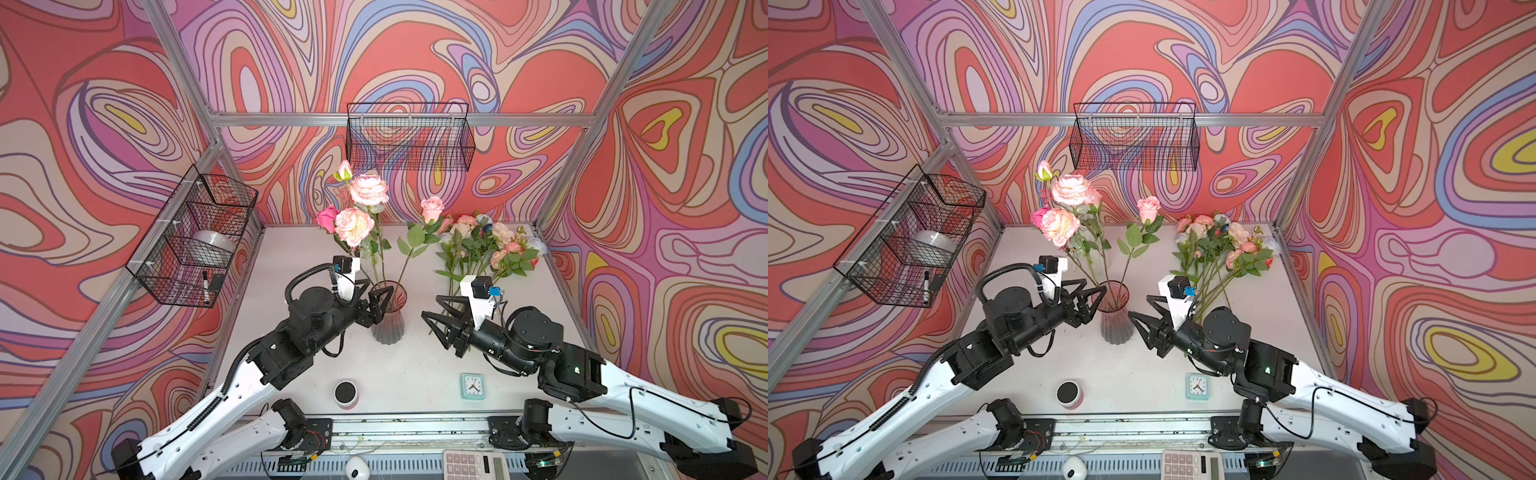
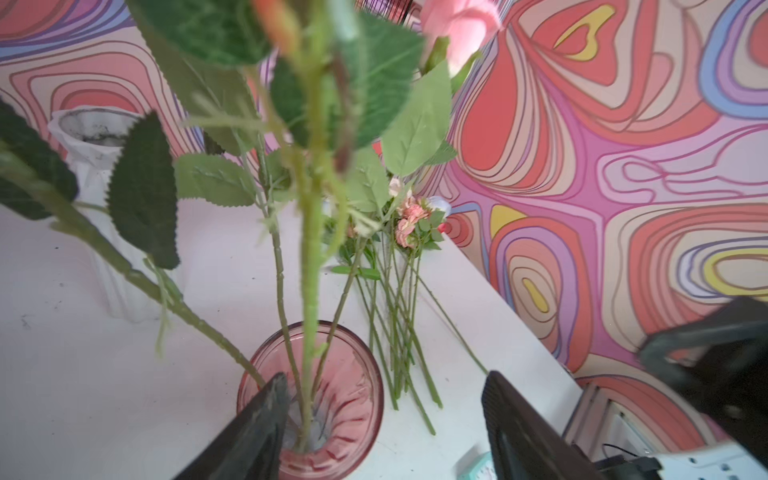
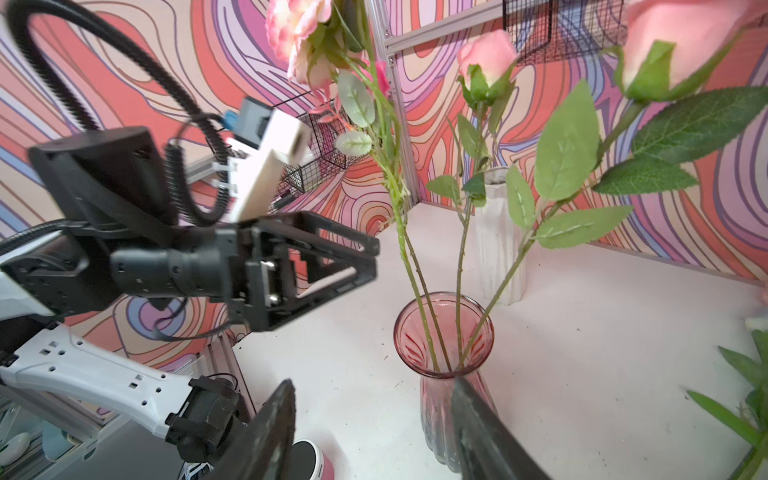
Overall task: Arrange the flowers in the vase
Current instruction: 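Lower the spray rose into the vase with the left gripper while the right draws back, then open the left gripper and draw it back while the right gripper returns to the pile, then close the right gripper on a cream rose stem in the pile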
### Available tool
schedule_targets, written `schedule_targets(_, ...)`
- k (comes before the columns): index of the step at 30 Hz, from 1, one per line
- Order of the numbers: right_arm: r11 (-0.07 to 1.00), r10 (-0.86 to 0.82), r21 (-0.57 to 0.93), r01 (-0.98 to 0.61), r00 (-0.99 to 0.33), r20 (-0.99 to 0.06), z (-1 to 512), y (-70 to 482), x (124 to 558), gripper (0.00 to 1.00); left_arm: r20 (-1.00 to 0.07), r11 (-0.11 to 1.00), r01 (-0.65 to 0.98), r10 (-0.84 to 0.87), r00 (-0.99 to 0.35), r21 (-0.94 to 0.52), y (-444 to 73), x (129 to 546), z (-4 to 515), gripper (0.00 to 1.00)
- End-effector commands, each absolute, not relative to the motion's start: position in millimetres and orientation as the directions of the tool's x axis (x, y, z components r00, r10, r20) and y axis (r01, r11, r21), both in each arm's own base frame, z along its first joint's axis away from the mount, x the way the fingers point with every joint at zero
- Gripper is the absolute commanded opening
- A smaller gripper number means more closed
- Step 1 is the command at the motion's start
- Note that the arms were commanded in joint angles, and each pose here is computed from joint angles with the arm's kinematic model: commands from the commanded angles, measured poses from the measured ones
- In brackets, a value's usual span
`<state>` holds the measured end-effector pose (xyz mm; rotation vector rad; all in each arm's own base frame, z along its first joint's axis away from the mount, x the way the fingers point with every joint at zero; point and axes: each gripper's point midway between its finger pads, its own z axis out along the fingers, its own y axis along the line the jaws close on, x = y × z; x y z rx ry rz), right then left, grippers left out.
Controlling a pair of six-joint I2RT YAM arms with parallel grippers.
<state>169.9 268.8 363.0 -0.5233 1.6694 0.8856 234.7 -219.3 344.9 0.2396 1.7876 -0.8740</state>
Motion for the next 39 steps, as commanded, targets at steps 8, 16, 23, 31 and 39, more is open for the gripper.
schedule_targets(8, 0.808, 0.062, 0.281, -0.518, -0.399, -0.915, 285.9, 248.1, 202.5, 0.58, -0.808, 0.611, 0.532, -0.398, -0.434, -0.587, -188.4, 196.3, 344.9, 0.80)
schedule_targets(16, 0.877, 0.145, 0.382, -0.292, -0.597, -0.789, 207.4, 210.2, 264.2, 0.49, -0.779, 0.649, 0.441, -0.444, -0.443, -0.620, -158.8, 187.4, 293.1, 0.81)
schedule_targets(23, 0.920, 0.275, 0.392, -0.023, -0.673, -0.686, 159.7, 152.5, 320.5, 0.43, -0.750, 0.667, 0.382, -0.433, -0.501, -0.640, -157.2, 186.9, 242.1, 0.85)
schedule_targets(31, 0.908, 0.307, 0.416, 0.047, -0.750, -0.586, 113.9, 146.5, 381.2, 0.43, -0.730, 0.653, 0.378, -0.423, -0.537, -0.656, -163.7, 185.8, 222.4, 0.87)
schedule_targets(39, 0.938, 0.306, 0.311, 0.154, -0.788, -0.534, 63.0, 142.4, 417.4, 0.32, -0.732, 0.661, 0.374, -0.415, -0.540, -0.650, -160.8, 183.5, 218.4, 0.87)
